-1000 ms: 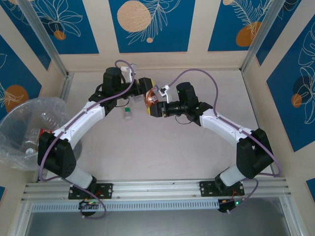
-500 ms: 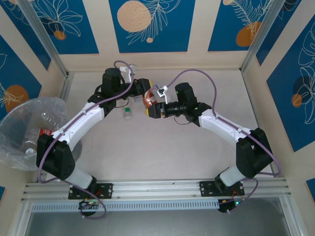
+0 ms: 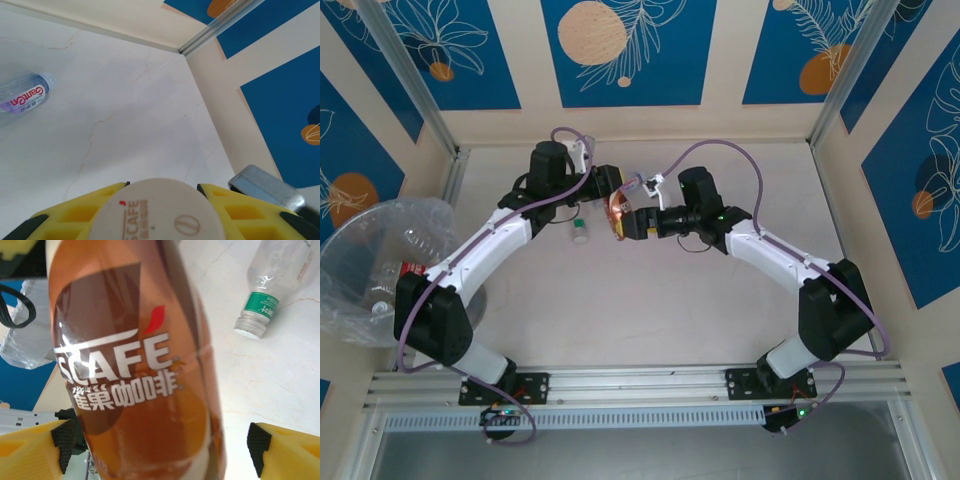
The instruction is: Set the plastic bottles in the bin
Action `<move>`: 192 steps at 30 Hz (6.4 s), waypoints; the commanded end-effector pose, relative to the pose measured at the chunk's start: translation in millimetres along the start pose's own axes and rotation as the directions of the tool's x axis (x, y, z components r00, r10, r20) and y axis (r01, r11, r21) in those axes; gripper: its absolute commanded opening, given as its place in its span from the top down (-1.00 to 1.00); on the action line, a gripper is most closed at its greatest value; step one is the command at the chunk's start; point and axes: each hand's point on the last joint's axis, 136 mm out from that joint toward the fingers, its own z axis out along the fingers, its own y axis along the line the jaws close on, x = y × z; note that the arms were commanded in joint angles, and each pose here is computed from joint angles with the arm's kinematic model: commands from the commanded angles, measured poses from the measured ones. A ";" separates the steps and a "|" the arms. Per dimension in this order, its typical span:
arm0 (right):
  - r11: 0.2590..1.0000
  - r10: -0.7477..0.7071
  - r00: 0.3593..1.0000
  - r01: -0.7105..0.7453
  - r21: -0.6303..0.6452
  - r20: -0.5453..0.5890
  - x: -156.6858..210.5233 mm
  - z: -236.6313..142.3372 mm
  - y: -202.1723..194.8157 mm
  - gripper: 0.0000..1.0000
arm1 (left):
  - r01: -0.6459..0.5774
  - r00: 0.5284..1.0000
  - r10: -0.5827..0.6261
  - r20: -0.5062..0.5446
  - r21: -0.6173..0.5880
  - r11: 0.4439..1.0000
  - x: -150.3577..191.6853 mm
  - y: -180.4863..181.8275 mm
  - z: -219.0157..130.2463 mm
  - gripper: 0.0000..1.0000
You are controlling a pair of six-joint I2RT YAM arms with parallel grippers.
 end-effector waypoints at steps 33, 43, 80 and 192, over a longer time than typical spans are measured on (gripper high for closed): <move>0.792 0.220 0.924 -0.356 0.496 0.313 -16.5 -75.1 -122.7 -1.00 | -0.051 0.993 0.087 0.085 -0.361 0.931 -34.0 42.4 -101.8 0.15; 0.775 0.231 0.894 -0.407 0.484 0.383 -16.0 -81.5 -130.7 -1.00 | -0.063 0.990 0.112 0.083 -0.453 0.889 -59.4 51.8 -151.5 0.11; 0.740 0.290 0.879 -0.457 0.493 0.379 -1.7 -83.2 -161.3 -1.00 | 0.040 0.997 0.008 0.071 -0.651 0.758 -35.2 94.0 -204.0 -0.68; 0.722 0.273 0.905 -0.417 0.552 0.326 0.5 -78.1 -175.0 -1.00 | 0.501 0.815 0.231 0.532 -0.846 0.183 -13.4 110.0 -416.7 1.00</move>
